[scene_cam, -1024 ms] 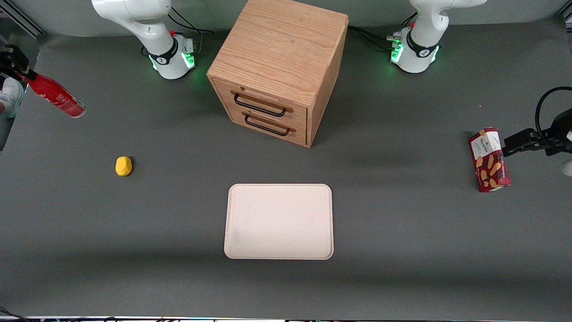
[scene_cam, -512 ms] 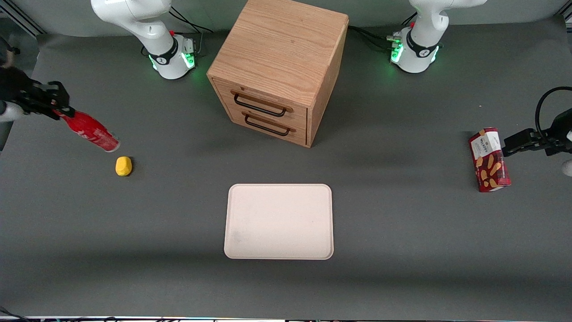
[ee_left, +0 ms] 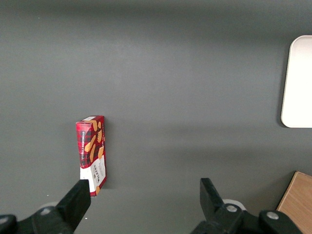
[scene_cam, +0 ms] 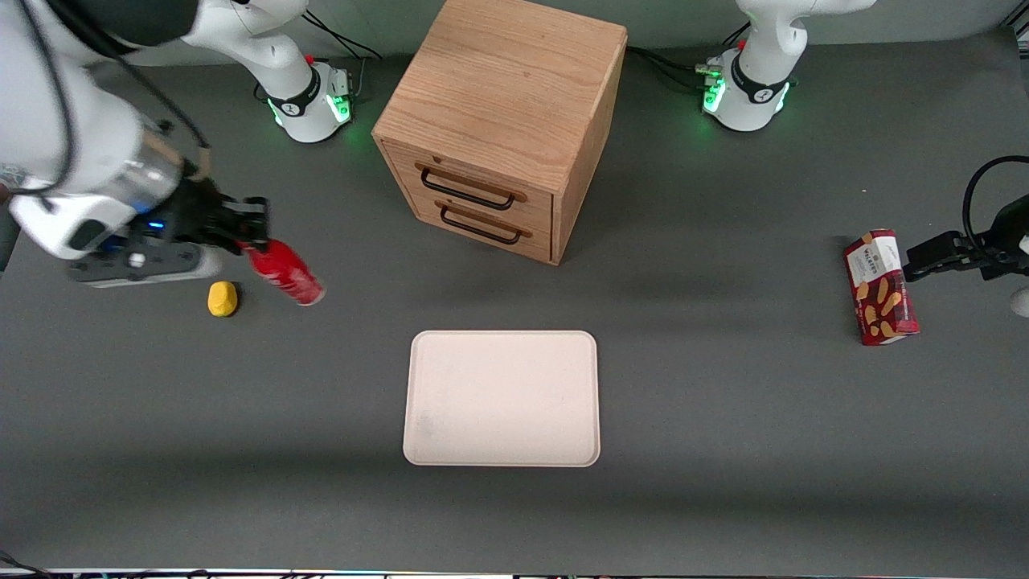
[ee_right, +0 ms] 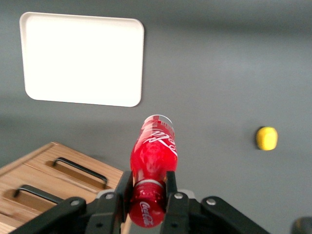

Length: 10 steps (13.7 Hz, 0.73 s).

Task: Place coke bottle on tray
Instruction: 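Carry the bottle with the right gripper over to the white tray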

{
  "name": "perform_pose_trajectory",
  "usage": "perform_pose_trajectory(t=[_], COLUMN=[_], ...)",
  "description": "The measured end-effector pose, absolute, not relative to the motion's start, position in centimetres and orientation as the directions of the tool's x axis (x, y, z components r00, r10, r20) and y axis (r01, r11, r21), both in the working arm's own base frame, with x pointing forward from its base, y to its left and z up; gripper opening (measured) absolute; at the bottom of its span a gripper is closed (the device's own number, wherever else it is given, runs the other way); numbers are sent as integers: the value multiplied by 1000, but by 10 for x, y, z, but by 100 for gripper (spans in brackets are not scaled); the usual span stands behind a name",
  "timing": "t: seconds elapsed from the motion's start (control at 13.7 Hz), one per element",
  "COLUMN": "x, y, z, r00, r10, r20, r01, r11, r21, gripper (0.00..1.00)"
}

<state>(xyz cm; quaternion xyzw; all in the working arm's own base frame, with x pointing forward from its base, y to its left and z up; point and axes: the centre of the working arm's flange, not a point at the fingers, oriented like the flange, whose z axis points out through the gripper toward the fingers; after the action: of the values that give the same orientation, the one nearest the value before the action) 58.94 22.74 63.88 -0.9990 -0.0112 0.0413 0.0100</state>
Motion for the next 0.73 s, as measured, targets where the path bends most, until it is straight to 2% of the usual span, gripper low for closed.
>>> perform_pose_trajectory(t=[0.29, 0.59, 0.73], x=[590, 599, 613], y=[284, 297, 301], z=[619, 610, 589], r00=[994, 996, 996], r10=[-52, -64, -69], r20=[-93, -66, -61], r01=[-57, -69, -74], r11=[-997, -995, -994], r21=[-47, -74, -80], gripper=[31, 31, 31])
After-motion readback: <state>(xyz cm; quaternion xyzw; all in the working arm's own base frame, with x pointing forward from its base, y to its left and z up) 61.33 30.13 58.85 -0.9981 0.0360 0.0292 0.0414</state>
